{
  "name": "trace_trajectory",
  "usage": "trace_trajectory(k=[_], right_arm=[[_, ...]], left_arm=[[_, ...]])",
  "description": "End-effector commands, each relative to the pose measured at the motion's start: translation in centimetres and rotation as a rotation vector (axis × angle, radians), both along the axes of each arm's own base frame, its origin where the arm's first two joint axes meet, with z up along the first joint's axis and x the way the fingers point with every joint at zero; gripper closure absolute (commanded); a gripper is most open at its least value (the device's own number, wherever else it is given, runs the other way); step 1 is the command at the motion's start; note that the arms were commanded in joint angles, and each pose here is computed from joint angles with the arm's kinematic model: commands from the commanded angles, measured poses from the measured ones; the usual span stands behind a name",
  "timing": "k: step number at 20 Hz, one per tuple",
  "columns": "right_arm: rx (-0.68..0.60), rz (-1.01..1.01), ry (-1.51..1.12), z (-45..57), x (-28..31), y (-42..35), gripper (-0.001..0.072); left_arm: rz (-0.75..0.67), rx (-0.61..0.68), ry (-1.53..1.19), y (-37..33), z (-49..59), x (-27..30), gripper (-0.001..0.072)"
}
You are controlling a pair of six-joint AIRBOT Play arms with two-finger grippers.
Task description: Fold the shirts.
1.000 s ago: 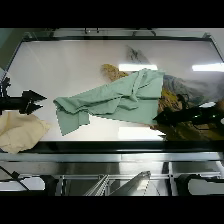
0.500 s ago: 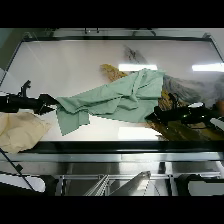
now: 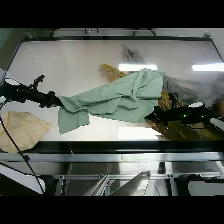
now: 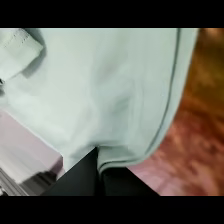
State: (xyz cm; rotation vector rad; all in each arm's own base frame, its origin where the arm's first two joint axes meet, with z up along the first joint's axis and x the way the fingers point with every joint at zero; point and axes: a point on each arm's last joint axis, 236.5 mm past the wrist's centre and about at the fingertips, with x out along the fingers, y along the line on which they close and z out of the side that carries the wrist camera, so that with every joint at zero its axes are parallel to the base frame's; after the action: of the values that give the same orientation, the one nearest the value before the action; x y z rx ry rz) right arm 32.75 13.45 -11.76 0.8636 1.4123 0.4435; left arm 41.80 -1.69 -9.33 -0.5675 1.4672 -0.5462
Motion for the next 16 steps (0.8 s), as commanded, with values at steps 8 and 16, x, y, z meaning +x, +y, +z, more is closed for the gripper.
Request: trace_trajectory(k=[8,16], right_arm=[[0.280,-0.137,-0.936,38.8,0.8,-5.1,0.0694],[0.298,-0.453,-1.599,64.6,-7.2,-12.7,0.0693]], left_arm=[[-0.098,-0.983,-0.646,-6.6,40.3,-7.0,0.0688],[-0.126,-1.324,-1.307,-1.0,60.0,-22.2,0.0687]])
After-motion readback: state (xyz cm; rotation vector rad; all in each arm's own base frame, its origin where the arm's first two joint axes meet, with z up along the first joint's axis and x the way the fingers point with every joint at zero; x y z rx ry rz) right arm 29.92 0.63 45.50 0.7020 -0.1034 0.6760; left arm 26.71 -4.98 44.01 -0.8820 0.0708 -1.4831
